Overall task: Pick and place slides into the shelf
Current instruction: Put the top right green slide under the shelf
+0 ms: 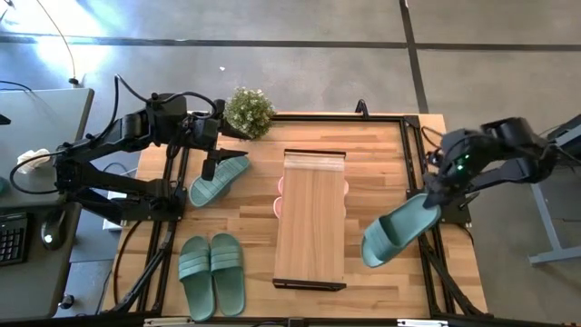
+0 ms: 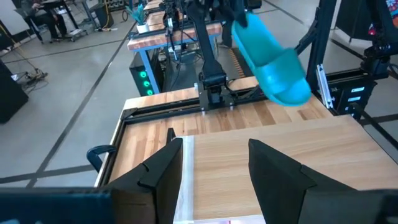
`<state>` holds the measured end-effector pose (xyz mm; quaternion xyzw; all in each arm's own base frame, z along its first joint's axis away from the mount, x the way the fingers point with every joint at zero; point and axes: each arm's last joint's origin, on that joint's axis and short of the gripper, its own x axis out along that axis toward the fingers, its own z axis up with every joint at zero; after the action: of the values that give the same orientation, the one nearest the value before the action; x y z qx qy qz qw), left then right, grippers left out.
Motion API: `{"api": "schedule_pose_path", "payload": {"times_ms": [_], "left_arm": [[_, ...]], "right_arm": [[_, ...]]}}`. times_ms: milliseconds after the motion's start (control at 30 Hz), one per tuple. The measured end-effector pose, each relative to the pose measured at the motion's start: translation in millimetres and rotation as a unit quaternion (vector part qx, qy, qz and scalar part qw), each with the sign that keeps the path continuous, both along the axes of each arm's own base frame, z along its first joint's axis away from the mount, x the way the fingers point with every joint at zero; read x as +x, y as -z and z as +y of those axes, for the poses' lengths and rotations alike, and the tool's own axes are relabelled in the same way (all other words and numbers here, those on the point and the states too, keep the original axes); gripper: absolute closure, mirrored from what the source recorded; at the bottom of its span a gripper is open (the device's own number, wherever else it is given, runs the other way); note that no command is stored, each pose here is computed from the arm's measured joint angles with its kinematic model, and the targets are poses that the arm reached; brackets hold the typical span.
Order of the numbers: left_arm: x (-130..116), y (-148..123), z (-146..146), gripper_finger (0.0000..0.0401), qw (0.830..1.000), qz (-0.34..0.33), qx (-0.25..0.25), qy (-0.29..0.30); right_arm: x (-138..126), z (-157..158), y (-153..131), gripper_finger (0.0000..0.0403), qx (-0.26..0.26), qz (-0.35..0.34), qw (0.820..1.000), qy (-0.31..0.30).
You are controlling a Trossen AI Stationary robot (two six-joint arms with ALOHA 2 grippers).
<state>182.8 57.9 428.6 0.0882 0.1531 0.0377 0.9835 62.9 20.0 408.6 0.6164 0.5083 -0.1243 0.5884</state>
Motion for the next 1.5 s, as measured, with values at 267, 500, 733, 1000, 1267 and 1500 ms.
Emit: {"api": "schedule_pose_path", "payload": {"times_ms": [267,500,733,1000,1267,1500], "left_arm": [[0,0,0,0.0235,1.0,0.001,0.001,-0.003],[6,4,2,0.0235,1.0,0.013,-0.002,-0.007],[15,13,6,0.0235,0.999,0.042,-0.01,-0.013],[19,16,8,0.0235,0.998,0.051,-0.009,-0.023],[20,16,9,0.0235,0.998,0.051,-0.007,-0.028],[20,16,9,0.0235,0.998,0.051,-0.007,-0.028]], "right_arm": [[11,5,57,0.0368,-0.026,0.101,0.994,0.01],[30,15,102,0.0368,0.011,0.003,1.0,0.029],[19,20,137,0.0368,-0.017,0.01,0.996,0.092],[35,45,172,0.0368,0.001,-0.05,0.991,0.122],[41,76,208,0.0368,-0.026,-0.111,0.972,0.204],[56,102,227,0.0368,-0.053,-0.137,0.964,0.22]]}}
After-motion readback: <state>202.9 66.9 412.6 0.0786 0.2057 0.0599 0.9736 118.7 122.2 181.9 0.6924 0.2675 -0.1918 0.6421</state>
